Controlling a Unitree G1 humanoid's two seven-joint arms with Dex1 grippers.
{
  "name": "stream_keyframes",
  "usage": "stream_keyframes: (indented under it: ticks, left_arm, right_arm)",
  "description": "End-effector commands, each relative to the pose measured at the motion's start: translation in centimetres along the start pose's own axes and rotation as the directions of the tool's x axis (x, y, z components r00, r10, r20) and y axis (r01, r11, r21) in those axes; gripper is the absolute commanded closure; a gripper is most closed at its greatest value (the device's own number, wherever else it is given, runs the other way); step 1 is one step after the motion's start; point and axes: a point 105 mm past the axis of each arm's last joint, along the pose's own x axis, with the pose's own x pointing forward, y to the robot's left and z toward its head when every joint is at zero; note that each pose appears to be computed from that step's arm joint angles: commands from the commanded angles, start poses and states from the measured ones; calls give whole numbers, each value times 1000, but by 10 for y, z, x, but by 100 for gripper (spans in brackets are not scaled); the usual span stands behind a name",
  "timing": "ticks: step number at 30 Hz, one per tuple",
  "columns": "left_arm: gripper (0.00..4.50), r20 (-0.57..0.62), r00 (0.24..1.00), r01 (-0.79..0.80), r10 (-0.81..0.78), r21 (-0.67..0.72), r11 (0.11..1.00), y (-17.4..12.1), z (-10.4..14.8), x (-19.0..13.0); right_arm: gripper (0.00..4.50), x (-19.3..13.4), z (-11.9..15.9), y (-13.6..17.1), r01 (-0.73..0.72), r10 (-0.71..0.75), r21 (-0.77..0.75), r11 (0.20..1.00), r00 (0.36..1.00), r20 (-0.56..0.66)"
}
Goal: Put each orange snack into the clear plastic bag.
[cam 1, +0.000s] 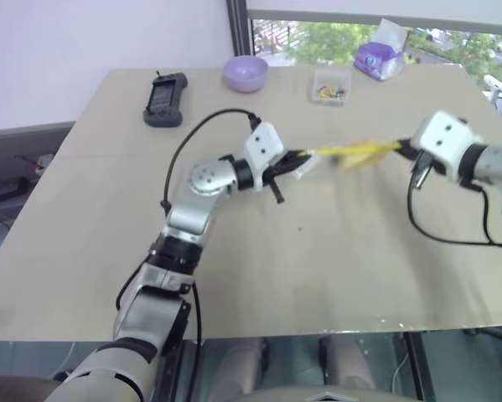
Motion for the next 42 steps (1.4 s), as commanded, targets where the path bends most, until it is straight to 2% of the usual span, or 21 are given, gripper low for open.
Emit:
stream_keyframes:
  ticks: [1,3,6,9,10,11,14,16,19,22,24,28,35,42]
  left_arm:
    - [450,27,995,-94,93,53,994,19,6,-1]
    - [450,40,997,-75,73,41,996,10,6,3]
    - [450,24,999,-36,36,1,999,-9,-5,4]
    - [450,-6,1000,-8,7,-82,997,-35,-23,1]
    - [450,-9,1000,-2,1,-108,994,-43,-26,-1]
    - [417,-7,1000,-6,5,-158,987,-49,-29,-1]
    - [346,8,1000,11,-9,-261,965,-65,-29,-2]
    - [240,29,999,22,-14,-300,954,-69,-23,-2]
    - [108,42,999,24,-11,-334,942,-68,-18,-2]
    - [108,34,999,21,-10,-347,938,-66,-18,0]
    - [108,30,1000,19,-9,-352,936,-64,-19,0]
    - [108,22,1000,19,-12,-354,935,-63,-21,-2]
    - [108,-8,1000,12,-16,-336,942,-61,-29,-6]
    - [108,-29,999,26,-37,-331,943,-64,-35,-7]
  right_arm:
    - [442,-8,6,-30,100,-101,-54,993,995,1]
    - [442,-4,7,-24,84,-84,-35,996,996,14]
    - [442,-2,-1,3,-18,17,-39,999,1000,-8]
    - [377,-4,-17,41,-122,123,17,992,991,-55]
    - [327,-5,-20,51,-151,154,49,987,986,-64]
    - [303,-9,-21,61,-192,196,62,980,977,-81]
    - [297,-22,-7,75,-282,289,105,954,955,-60]
    - [297,-24,14,72,-286,287,109,952,958,4]
    - [297,-25,33,73,-302,299,85,950,953,43]
    - [297,-35,42,77,-362,362,50,931,932,16]
    - [297,-48,28,77,-408,411,44,912,908,-83]
    - [297,-52,0,52,-306,307,39,951,931,-197]
    - [297,-39,3,72,-335,343,80,939,930,-129]
    - [297,-34,1,74,-317,325,83,945,937,-129]
